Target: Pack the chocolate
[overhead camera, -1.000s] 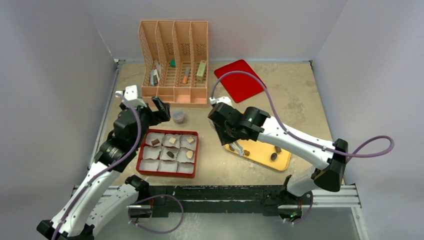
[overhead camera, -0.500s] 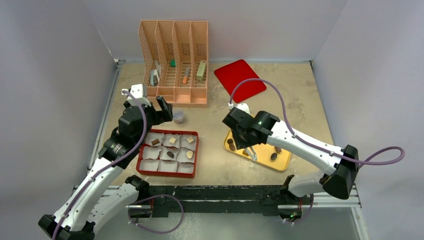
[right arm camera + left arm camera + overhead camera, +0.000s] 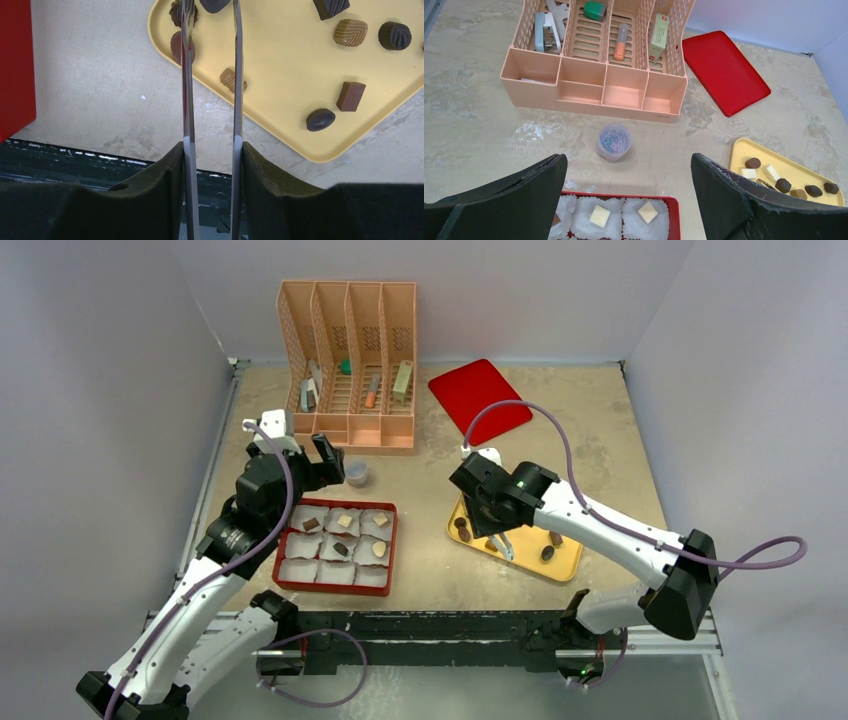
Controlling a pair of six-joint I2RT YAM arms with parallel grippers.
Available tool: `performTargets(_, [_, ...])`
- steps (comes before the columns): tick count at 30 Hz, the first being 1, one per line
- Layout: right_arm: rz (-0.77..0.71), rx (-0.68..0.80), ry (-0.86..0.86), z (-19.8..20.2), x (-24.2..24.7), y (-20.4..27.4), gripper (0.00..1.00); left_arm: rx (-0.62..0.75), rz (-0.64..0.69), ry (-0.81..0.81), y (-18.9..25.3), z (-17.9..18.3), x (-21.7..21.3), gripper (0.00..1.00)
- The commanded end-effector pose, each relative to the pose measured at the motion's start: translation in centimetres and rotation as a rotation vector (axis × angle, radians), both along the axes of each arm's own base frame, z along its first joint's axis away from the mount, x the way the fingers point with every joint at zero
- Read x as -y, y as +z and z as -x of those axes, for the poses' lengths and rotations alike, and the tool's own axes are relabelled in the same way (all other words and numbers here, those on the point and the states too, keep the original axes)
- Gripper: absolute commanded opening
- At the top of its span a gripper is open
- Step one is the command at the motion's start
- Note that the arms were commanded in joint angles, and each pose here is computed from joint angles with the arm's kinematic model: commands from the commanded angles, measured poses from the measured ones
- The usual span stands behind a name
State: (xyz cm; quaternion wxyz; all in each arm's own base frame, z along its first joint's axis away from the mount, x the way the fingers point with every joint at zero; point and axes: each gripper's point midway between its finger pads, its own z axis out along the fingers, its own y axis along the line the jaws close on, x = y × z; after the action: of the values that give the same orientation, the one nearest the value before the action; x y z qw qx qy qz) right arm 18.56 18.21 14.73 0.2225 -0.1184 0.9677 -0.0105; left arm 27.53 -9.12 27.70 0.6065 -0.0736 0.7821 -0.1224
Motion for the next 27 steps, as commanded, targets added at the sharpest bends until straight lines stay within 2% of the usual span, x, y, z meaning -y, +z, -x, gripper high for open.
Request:
performTargets(1, [-0.018,0.009,-0.006,-0.3,0.0,-0.1,0.44,0.043,0.001,0.008,1.2,-0.2,-0.1,0.94])
performTargets(9, [0.02,-0.013,-0.011,-0.3,0.4,-1.0,0.44,0.047,0.003,0.007,1.3,-0.4,0.0,0.94])
performTargets(27, [-0.051,-0.054,0.01,0.4,-0.8,-1.8,0.44,0.049,0.008,0.014,1.3,-0.1,-0.3,0.94])
